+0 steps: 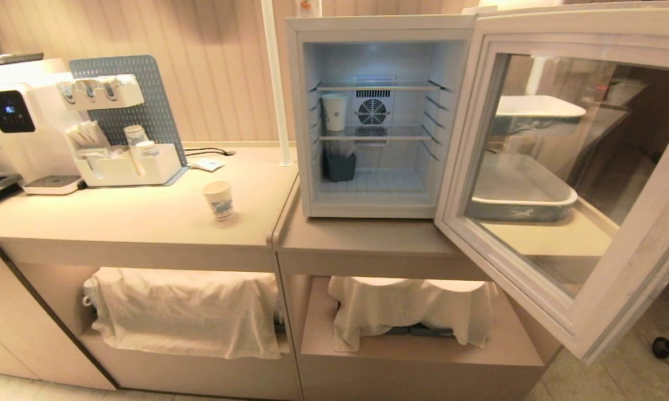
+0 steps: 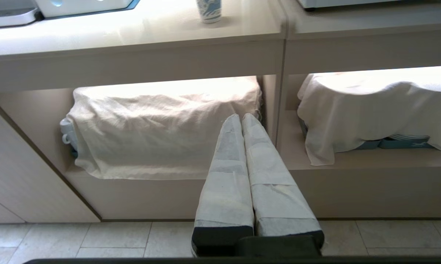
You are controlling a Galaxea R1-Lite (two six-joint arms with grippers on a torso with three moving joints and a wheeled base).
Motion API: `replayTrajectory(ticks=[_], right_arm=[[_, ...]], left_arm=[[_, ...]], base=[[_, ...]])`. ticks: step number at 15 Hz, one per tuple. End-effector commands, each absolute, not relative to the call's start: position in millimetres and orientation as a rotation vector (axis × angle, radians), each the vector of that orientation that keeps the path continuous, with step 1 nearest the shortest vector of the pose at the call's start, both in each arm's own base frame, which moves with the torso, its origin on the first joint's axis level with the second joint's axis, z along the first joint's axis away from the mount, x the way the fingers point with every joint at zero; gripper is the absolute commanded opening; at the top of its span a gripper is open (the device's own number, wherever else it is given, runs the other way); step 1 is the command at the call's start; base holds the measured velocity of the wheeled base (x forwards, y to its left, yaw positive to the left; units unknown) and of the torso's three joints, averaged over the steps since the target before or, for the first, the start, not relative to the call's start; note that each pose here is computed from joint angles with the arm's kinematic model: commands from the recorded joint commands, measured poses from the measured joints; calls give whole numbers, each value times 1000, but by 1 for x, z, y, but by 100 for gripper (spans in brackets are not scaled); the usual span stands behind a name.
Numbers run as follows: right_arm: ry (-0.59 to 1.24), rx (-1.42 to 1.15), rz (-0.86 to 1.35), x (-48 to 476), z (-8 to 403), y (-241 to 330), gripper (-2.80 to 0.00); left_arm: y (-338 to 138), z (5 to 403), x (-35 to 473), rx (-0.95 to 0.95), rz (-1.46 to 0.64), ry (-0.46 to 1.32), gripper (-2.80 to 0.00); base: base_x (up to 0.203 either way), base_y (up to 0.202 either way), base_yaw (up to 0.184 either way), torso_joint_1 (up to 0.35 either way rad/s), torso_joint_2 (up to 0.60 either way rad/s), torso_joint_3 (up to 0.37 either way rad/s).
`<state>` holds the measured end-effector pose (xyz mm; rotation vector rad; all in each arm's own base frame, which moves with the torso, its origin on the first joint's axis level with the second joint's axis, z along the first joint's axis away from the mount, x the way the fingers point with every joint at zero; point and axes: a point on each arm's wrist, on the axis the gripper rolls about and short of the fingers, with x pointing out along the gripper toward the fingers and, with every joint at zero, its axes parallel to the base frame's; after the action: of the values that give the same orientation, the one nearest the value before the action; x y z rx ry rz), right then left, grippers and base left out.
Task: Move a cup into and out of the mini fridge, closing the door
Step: Put the paper cup in the freezer
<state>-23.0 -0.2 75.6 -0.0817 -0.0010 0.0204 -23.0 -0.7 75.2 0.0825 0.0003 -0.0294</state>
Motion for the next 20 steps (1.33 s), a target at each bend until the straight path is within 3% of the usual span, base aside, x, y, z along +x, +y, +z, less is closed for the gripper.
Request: replayTrajectory(ticks=[1, 20], right_arm=[[0, -82, 19, -23, 76, 0, -280], [1, -83, 21, -23, 76, 0, -280]], left_arm=[[-1, 75, -23, 83, -29, 2, -280], [-1, 75, -23, 83, -29, 2, -280]], base=[[0, 194, 4, 2, 1, 2], [0, 193, -1, 3, 3, 1]])
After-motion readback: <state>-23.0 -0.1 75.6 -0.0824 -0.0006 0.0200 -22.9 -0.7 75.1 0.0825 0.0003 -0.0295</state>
